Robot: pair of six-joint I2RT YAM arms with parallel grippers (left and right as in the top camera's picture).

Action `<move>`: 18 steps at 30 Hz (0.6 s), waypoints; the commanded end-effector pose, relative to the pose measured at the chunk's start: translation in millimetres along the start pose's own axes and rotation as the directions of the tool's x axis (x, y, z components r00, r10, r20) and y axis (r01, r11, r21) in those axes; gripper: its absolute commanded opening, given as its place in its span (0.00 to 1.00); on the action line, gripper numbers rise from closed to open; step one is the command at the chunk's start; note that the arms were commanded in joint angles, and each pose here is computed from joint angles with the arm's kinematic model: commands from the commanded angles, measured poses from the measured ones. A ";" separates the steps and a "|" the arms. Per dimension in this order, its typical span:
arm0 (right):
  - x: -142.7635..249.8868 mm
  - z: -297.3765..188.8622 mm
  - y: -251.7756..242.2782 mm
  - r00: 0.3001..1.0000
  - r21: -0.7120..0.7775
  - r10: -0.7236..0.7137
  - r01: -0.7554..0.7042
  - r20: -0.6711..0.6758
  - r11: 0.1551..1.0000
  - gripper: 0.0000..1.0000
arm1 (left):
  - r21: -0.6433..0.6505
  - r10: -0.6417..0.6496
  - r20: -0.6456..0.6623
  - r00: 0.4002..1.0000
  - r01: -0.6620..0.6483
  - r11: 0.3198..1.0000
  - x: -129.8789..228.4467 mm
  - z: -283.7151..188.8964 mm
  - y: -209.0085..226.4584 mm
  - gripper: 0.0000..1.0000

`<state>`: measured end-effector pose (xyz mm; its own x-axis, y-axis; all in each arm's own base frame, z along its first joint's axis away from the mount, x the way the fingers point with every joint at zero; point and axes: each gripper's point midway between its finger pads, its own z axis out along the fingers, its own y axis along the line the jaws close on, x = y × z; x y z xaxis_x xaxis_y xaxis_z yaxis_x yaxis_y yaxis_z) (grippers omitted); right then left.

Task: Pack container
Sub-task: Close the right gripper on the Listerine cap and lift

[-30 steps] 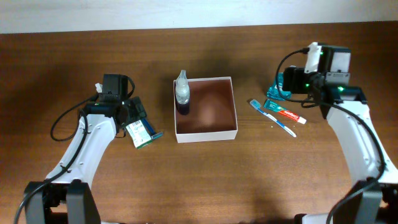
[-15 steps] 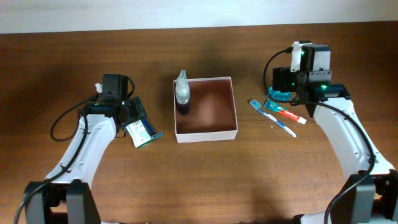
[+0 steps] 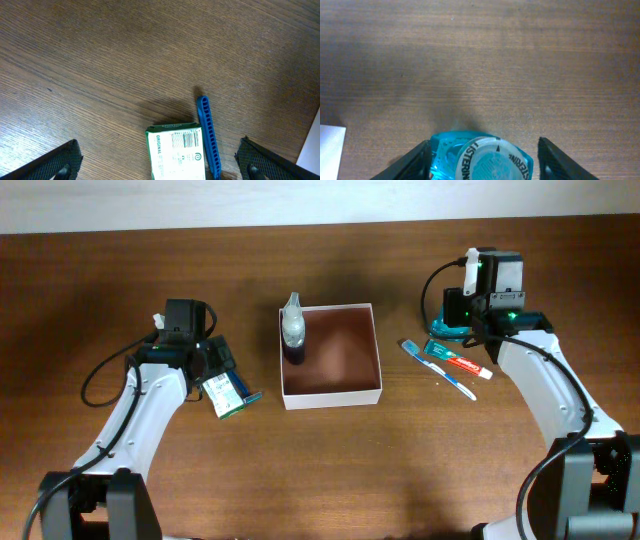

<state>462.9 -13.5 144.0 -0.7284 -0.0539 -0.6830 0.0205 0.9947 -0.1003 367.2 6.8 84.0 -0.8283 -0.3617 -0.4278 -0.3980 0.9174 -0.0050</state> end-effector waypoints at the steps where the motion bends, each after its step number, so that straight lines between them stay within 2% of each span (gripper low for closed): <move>1: -10.4 -0.2 -2.2 1.000 0.016 0.008 -0.008 0.026 1.000 0.58 | -0.012 -0.008 -0.002 1.000 0.008 1.000 1.5 1.9 1.1 0.99; 8: -10.5 0.0 -2.1 1.000 0.015 0.008 -0.008 0.026 1.000 0.40 | -0.012 -0.008 -0.002 1.000 0.008 1.000 1.5 1.9 1.1 0.99; 15: -11.4 -0.2 -2.2 1.000 0.015 0.008 -0.009 0.030 1.000 0.38 | -0.012 -0.008 -0.002 1.000 0.008 1.000 1.5 1.9 1.1 0.99; 18: -12.1 -0.2 -2.3 0.999 0.016 0.008 -0.009 0.033 1.000 0.30 | -0.012 -0.008 -0.002 1.000 0.008 1.000 1.4 1.9 1.0 0.99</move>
<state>465.5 -13.5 146.5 -0.7182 -0.0531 -0.6938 0.0228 0.9948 -0.0997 367.2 6.8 84.1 -0.8281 -0.3617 -0.4283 -0.3981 0.9173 -0.0049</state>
